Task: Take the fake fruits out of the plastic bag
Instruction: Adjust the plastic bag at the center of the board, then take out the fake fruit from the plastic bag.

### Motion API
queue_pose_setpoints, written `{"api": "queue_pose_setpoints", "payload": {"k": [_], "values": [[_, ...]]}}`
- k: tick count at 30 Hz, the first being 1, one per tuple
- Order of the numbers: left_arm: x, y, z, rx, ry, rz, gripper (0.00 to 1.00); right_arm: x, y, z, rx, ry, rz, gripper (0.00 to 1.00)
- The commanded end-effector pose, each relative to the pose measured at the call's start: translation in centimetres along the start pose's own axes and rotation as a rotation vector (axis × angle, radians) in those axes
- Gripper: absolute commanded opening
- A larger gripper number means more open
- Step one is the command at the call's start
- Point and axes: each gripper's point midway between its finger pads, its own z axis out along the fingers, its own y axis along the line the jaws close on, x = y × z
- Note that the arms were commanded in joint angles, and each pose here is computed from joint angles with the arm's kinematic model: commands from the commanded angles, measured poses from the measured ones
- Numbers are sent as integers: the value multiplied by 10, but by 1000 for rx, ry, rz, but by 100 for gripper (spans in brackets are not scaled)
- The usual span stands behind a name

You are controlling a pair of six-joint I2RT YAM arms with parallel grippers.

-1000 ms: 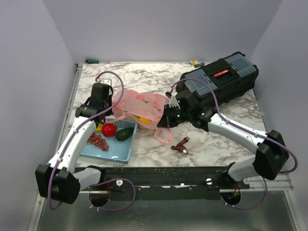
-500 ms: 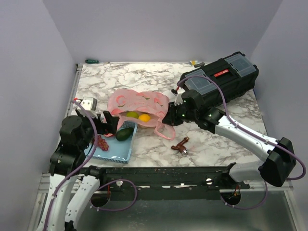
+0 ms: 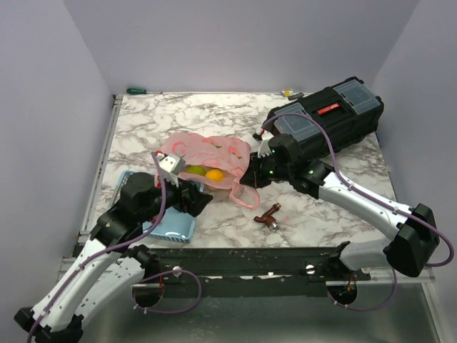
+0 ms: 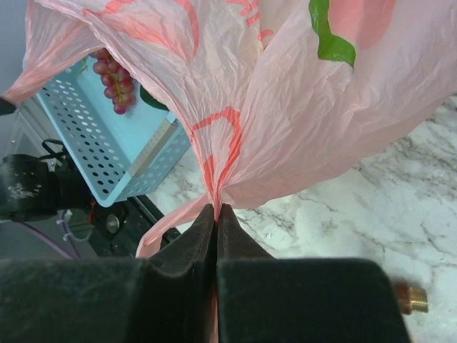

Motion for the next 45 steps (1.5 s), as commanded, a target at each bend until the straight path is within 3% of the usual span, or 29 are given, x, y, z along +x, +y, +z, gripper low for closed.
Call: {"api": "queue_pose_setpoints", "payload": {"k": [1,5,13,22,32,39,45], "values": [[-6,45,35,-253,-5,38,88,6,6,-1,-21,16,2,2],[-5,53,63,-286,30,54,74,7,7,-2,-19,18,5,1],[-7,71,95,-335,-63,39,62,3,10,-7,-23,-1,0,1],[9,89,137,-402,75,-6,47,-9,10,-11,0,-44,7,1],[39,142,167,-523,265,-117,45,-18,11,-16,3,-84,7,1],[55,133,205,-396,331,-147,50,-10,4,-14,28,-72,17,1],[37,114,248,-206,319,-91,57,-6,6,-18,16,-72,32,1]]}}
